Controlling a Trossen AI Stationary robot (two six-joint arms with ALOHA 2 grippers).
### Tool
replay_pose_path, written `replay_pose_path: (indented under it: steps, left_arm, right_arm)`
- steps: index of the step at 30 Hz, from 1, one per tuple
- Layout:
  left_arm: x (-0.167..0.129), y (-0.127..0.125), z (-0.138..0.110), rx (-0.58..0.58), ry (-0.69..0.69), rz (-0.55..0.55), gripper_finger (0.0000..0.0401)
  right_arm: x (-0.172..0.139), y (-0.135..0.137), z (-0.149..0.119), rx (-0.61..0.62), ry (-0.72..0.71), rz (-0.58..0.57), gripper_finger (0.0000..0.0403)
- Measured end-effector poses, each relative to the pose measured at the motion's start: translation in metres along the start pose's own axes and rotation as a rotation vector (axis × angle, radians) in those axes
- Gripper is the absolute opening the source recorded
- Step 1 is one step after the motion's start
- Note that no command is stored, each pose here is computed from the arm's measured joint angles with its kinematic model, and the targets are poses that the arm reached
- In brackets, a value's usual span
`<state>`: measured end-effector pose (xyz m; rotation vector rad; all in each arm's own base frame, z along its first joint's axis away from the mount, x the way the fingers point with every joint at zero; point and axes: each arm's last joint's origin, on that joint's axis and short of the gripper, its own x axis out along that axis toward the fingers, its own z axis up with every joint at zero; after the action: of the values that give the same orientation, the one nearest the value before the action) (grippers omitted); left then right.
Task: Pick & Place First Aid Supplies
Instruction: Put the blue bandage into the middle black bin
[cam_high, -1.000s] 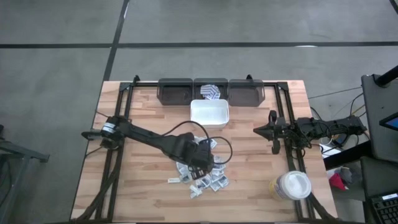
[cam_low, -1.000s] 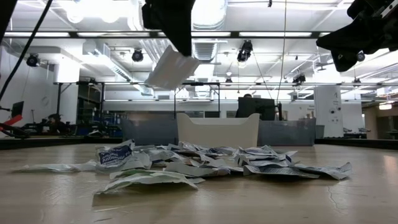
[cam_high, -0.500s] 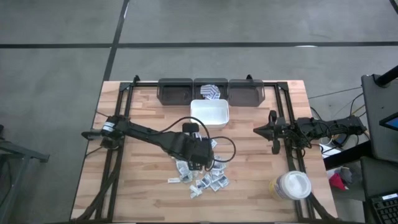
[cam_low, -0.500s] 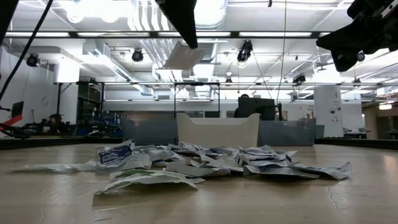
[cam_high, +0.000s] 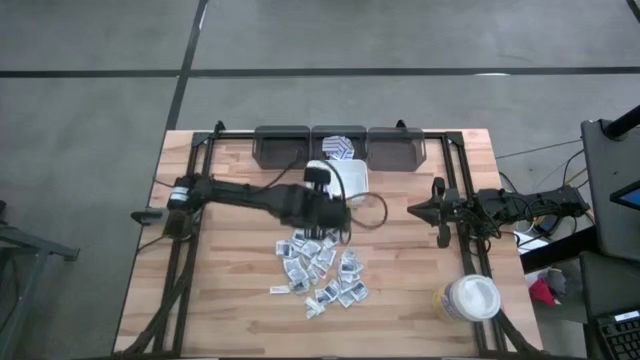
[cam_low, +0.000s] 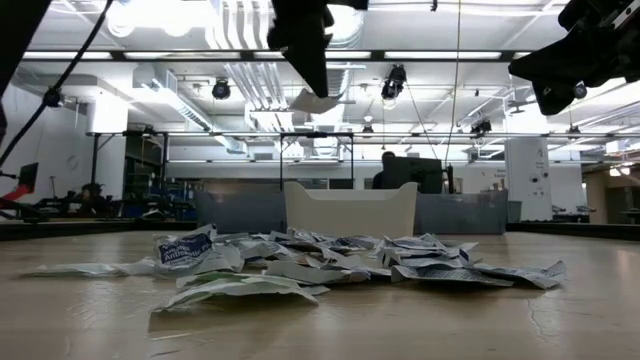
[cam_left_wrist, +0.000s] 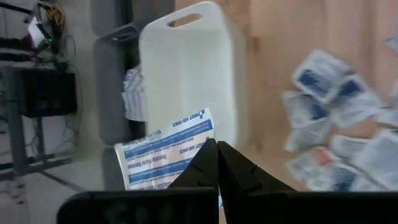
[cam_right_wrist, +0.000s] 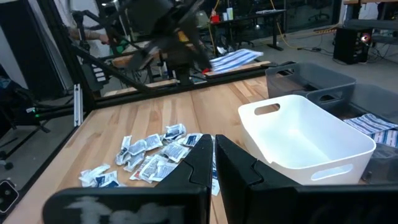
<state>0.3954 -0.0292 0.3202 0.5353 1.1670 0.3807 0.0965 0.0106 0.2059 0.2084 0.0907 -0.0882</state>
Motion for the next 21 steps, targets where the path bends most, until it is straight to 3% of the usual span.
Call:
replay_pose_path:
  steps: [12,21]
  left_arm:
    - [0.052,0.083,0.002,0.006,-0.075,0.132,0.0000]
    - [0.100,0.130,0.000,-0.209,-0.142,0.220,0.0000]
  right_arm:
    - [0.000,0.000,0.000,-0.007,0.000,-0.001,0.0018]
    - [0.000,0.000,0.000,-0.007,-0.001,-0.005,0.0018]
